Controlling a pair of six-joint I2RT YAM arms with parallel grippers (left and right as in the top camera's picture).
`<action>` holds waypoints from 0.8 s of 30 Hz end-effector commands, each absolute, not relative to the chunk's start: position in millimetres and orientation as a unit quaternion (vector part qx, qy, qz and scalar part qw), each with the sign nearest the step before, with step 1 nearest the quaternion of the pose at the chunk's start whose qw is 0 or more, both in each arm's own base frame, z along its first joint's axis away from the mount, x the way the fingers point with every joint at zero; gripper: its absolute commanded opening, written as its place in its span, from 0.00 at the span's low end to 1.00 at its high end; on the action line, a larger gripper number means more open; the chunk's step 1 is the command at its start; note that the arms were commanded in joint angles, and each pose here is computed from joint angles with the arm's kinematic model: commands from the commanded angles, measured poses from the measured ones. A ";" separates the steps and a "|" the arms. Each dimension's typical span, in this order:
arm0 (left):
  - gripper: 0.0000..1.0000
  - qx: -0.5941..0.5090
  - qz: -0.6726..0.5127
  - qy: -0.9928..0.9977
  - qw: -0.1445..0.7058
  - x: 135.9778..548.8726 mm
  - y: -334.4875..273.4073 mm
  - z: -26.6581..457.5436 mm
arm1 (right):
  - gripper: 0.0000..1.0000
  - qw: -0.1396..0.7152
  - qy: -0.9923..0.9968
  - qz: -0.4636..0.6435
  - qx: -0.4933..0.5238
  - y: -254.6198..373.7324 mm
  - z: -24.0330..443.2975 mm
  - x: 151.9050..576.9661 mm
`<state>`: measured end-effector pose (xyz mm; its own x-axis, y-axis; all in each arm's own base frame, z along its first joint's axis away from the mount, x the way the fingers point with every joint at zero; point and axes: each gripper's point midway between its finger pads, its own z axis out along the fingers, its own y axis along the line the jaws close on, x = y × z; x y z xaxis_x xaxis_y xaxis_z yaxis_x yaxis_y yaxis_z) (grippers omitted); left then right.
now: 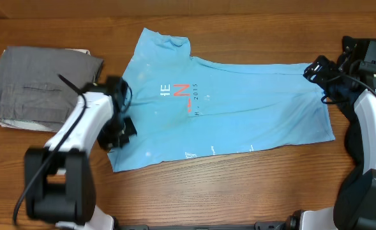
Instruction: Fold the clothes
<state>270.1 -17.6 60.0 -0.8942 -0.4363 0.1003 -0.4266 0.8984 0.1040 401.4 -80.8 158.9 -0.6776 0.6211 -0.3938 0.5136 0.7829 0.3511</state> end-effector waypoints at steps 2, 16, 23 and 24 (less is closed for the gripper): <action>0.11 0.174 0.065 -0.969 -0.164 343.7 -40.4 198.8 | 1.00 0.256 0.909 0.107 0.311 -80.1 160.5 402.8; 0.35 0.095 0.133 -0.932 -0.324 423.6 -76.3 357.0 | 1.00 0.256 0.909 0.107 0.311 -80.1 160.4 402.7; 0.46 0.056 0.117 -0.955 -0.266 497.3 -90.7 273.7 | 1.00 0.256 0.909 0.107 0.311 -80.1 160.4 402.7; 0.47 0.049 0.116 -0.957 -0.261 507.4 -92.3 260.2 | 1.00 0.256 0.909 0.108 0.311 -80.1 160.4 402.7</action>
<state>480.3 -81.0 306.4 -0.8134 -0.2406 -0.5296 -0.0985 0.9543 -0.2822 401.4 -80.6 158.8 -0.6780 0.6209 -0.3935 0.5134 0.7831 0.3510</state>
